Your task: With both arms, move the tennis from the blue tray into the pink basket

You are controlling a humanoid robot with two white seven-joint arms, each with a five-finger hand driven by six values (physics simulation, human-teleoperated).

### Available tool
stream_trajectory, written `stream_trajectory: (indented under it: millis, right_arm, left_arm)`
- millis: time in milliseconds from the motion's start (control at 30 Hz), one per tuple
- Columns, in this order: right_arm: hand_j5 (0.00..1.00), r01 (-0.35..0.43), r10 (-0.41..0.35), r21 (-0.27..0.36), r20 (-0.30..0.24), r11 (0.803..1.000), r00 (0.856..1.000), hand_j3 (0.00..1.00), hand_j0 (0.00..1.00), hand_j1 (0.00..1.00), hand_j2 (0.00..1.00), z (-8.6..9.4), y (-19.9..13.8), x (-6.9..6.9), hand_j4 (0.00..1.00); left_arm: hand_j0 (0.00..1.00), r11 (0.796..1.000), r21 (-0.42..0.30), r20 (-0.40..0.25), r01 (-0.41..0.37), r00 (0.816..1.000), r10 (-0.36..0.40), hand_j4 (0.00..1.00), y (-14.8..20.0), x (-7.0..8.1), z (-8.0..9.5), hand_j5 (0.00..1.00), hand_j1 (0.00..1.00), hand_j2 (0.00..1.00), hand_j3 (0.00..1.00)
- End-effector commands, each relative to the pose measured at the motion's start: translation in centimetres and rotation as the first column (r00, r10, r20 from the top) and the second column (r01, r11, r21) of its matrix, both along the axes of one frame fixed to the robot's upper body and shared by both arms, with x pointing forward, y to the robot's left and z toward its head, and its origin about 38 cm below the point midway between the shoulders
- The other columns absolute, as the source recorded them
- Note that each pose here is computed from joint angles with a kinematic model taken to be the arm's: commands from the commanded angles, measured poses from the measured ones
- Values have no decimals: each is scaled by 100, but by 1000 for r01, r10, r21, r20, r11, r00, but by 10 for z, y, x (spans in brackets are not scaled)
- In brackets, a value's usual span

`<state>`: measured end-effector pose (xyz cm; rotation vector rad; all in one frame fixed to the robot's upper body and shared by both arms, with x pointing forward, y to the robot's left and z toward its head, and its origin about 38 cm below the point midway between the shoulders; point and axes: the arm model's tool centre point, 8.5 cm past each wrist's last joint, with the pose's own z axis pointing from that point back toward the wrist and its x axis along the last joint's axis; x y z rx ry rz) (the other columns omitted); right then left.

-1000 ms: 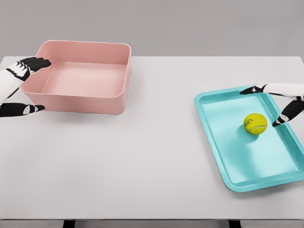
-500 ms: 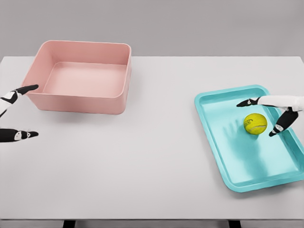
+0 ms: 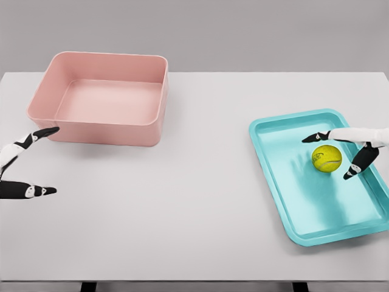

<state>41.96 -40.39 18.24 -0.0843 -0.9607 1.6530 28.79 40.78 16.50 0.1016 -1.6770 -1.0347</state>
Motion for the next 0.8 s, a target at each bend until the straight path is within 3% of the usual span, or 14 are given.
stream_trajectory:
  millis: [0, 100, 367, 467, 667, 767]
  right_arm:
    - [100, 11, -11, 4, -2, 1000, 1000, 100, 100, 100, 100, -2, -2, 3, 100]
    - [100, 11, -11, 4, -1, 1000, 1000, 100, 100, 100, 100, -2, -2, 4, 100]
    - [94, 10, -10, -10, 4, 1000, 1000, 94, 94, 94, 94, -3, -3, 5, 94]
    - [80, 17, -17, -11, 2, 1000, 1000, 80, 80, 80, 80, -4, -4, 6, 80]
    - [75, -3, 3, -28, 4, 1000, 1000, 75, 75, 75, 75, -7, 2, 7, 75]
    - [60, -16, 16, -25, 6, 1000, 1000, 60, 60, 60, 60, -9, 8, 9, 60]
  left_arm:
    - [100, 999, -33, -62, -4, 998, 2, 100, -3, -7, -14, 100, 100, 100, 100]
    - [100, 997, -74, -131, -18, 991, 8, 100, -7, -17, -32, 100, 100, 100, 100]
    - [100, 991, -124, -182, -46, 983, 23, 100, -8, -22, -42, 100, 100, 100, 100]
    - [100, 988, -143, -184, -57, 982, 30, 100, -8, -20, -40, 100, 100, 100, 100]
    - [100, 984, -168, -167, -66, 985, 37, 100, -8, -14, -32, 100, 100, 100, 100]
    - [100, 982, -175, -149, -63, 988, 37, 100, -9, -11, -29, 100, 100, 100, 100]
